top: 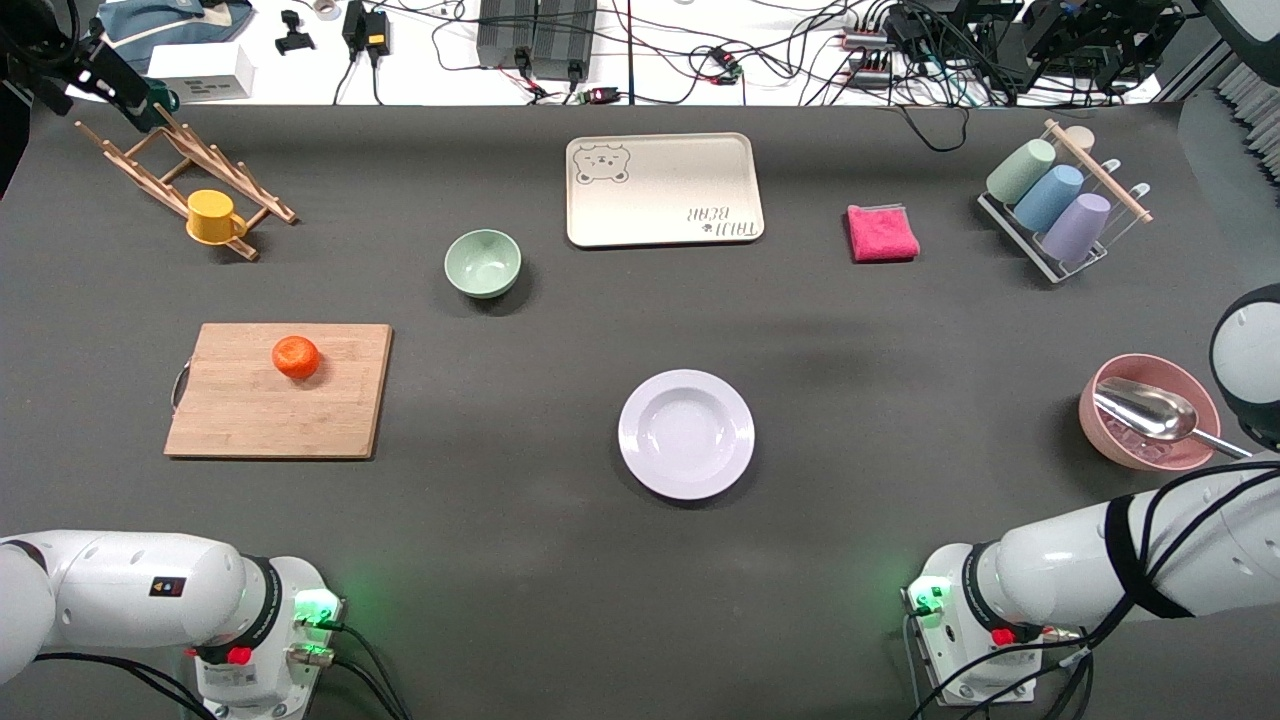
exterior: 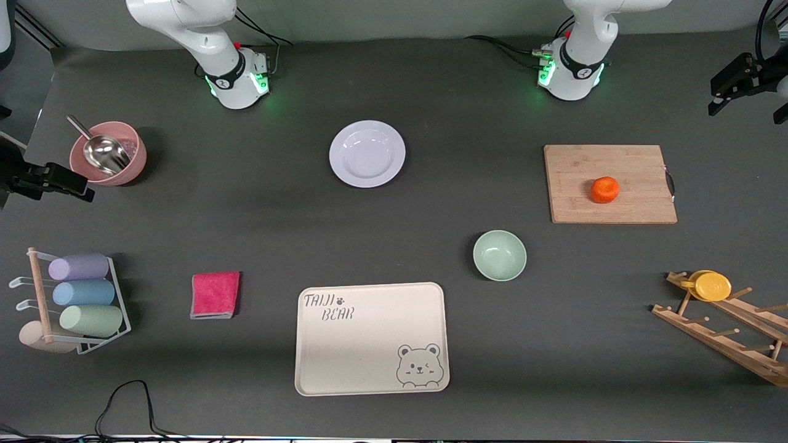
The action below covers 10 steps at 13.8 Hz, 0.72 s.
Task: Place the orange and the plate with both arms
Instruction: 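Lower the left gripper onto the orange on the cutting board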
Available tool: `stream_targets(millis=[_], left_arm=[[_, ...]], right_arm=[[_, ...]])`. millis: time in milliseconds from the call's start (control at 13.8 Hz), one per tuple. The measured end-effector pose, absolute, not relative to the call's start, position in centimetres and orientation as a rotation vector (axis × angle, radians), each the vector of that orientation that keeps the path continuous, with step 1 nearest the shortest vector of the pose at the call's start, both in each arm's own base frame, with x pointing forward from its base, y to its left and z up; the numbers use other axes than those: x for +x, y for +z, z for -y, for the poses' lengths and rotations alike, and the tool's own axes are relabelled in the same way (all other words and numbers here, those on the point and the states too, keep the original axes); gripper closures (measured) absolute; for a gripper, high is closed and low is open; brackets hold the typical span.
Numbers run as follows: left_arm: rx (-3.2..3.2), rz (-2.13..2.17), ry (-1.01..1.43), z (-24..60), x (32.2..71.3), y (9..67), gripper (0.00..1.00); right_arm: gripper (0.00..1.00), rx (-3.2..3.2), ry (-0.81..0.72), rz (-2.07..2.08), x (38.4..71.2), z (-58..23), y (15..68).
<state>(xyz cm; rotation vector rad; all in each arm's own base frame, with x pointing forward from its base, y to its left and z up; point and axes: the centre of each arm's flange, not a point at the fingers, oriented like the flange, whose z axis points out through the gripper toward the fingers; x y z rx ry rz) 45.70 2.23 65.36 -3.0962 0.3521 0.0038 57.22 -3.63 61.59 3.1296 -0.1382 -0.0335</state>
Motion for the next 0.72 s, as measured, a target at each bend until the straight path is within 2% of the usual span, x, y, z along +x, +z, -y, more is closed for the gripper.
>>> stream_targets(millis=[145,434,724], left_arm=[[-3.102,-0.353,0.109,-2.2,45.8,62.2,0.0],[-3.116,-0.191,0.221,-3.1,46.3,52.3,0.0],[-3.12,-0.118,0.153,-2.8,45.2,42.9,0.0]], right_arm=[[0.0,3.13,-0.034,0.138,57.2,3.6,61.6],[0.0,3.13,-0.034,0.138,57.2,3.6,61.6],[0.0,3.131,-0.051,0.136,56.8,3.6,61.2]])
